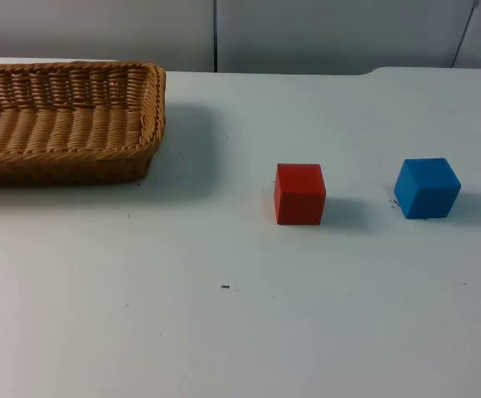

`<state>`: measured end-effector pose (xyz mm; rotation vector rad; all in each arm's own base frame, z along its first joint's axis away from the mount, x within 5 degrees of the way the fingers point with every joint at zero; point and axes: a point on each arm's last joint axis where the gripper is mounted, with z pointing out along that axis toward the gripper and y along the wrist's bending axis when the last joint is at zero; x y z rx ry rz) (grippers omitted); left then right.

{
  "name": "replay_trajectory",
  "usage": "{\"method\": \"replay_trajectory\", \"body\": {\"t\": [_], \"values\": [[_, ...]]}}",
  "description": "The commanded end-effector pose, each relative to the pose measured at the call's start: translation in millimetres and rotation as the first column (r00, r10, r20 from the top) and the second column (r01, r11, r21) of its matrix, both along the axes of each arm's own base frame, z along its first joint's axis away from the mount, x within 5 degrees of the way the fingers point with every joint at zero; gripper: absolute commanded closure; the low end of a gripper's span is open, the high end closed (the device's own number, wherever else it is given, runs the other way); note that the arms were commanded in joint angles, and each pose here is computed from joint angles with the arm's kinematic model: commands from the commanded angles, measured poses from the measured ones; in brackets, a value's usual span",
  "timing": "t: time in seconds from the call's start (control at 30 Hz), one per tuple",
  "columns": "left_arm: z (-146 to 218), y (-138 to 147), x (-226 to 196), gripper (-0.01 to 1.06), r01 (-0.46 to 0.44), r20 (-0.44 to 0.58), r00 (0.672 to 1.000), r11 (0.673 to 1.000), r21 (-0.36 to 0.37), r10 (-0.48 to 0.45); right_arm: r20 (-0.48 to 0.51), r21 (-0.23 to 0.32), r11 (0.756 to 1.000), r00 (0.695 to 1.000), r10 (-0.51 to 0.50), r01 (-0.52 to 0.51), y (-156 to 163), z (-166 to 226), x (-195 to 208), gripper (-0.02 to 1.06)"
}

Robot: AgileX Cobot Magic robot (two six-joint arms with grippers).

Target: Pick up the basket with the left hand and place the blue cube into the basket with the right hand.

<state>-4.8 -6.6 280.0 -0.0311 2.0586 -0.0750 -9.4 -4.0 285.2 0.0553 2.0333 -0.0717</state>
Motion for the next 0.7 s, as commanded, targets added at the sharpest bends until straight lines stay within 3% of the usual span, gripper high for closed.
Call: {"method": "replay_trajectory", "body": {"t": [0.0,0.2,0.33,0.47,0.67], "values": [[5.4,-1.2,2.1,0.00,0.015,0.020,1.000,1.000,-0.015,-0.015,0.034,0.005,1.000,0.999,-0.002,0.002,0.8,5.8,-2.4,0.00],[26.9,-2.2,9.8,0.00,0.021,0.084,0.996,0.999,-0.033,-0.018,-0.051,0.010,1.000,0.999,0.001,-0.001,0.5,10.3,15.5,0.00],[35.8,-3.4,23.3,0.00,0.028,0.102,0.995,0.998,-0.061,-0.022,-0.033,0.007,1.000,0.999,0.005,-0.005,0.3,15.1,27.3,0.00],[44.5,-5.2,43.4,0.00,0.038,0.146,0.989,0.992,-0.117,-0.021,-0.003,-0.009,1.000,1.000,0.015,-0.016,0.0,20.8,41.2,0.00],[53.9,-8.1,90.4,0.00,0.038,0.175,0.984,0.958,-0.286,0.014,-0.027,-0.005,1.000,0.999,0.029,-0.029,0.0,23.4,70.7,0.00]]}}
